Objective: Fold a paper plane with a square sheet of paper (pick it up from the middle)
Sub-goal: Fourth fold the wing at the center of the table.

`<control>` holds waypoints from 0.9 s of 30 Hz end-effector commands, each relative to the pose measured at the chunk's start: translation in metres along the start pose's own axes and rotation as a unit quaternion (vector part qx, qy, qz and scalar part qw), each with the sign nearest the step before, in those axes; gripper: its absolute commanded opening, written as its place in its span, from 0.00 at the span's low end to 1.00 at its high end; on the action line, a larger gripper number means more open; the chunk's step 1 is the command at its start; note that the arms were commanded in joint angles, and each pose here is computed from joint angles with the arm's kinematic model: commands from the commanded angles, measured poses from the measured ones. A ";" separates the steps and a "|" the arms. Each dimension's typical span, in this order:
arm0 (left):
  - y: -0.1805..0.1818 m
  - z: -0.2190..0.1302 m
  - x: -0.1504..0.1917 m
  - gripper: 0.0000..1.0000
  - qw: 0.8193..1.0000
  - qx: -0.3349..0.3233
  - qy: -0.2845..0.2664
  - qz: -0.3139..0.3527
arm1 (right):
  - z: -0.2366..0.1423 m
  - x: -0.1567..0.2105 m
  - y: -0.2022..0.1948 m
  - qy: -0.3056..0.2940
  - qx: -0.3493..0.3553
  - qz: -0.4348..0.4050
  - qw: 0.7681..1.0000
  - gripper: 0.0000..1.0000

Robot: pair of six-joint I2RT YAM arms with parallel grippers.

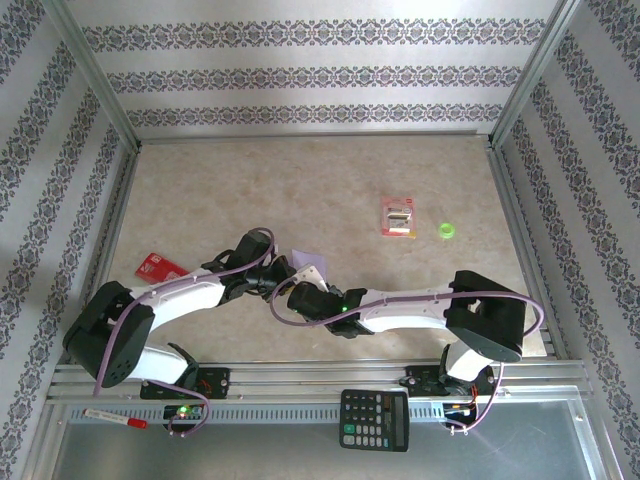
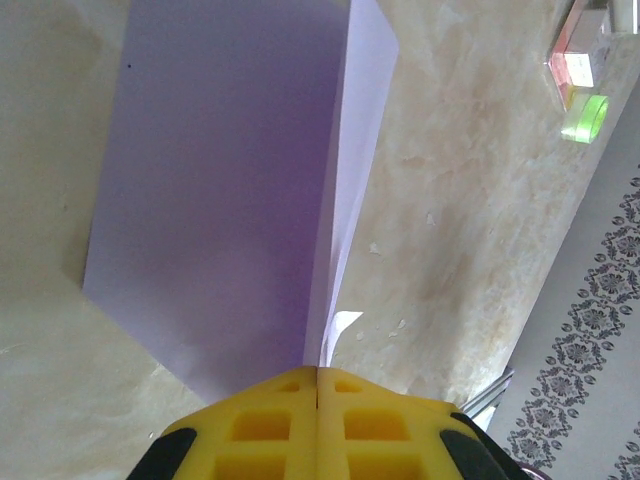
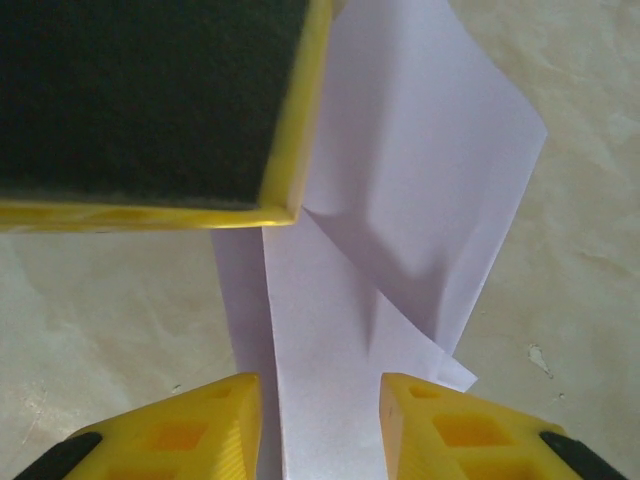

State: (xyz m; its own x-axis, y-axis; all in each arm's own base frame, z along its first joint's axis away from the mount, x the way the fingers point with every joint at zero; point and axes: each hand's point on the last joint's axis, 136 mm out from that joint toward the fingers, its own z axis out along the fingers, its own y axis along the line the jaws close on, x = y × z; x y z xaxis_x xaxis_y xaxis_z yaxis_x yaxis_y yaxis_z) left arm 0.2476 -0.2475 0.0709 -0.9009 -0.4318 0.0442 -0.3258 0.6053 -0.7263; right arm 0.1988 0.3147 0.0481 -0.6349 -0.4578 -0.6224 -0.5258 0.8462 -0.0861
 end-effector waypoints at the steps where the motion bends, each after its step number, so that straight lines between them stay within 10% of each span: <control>1: -0.003 0.000 0.001 0.00 1.000 -0.001 0.008 0.003 | 0.002 0.002 -0.004 0.006 0.026 -0.004 1.000 0.34; 27: 0.003 0.004 0.003 0.00 1.000 -0.004 0.016 0.003 | 0.008 0.017 -0.004 0.022 0.051 0.010 0.998 0.24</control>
State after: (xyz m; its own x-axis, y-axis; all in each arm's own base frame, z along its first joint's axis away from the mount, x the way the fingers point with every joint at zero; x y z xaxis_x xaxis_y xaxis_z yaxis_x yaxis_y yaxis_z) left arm 0.2451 -0.2491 0.0687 -0.9062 -0.4189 0.0577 -0.3265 0.6063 -0.7251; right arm 0.1927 0.3056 0.0301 -0.6715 -0.4566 -0.5836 -0.4764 0.8693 -0.1320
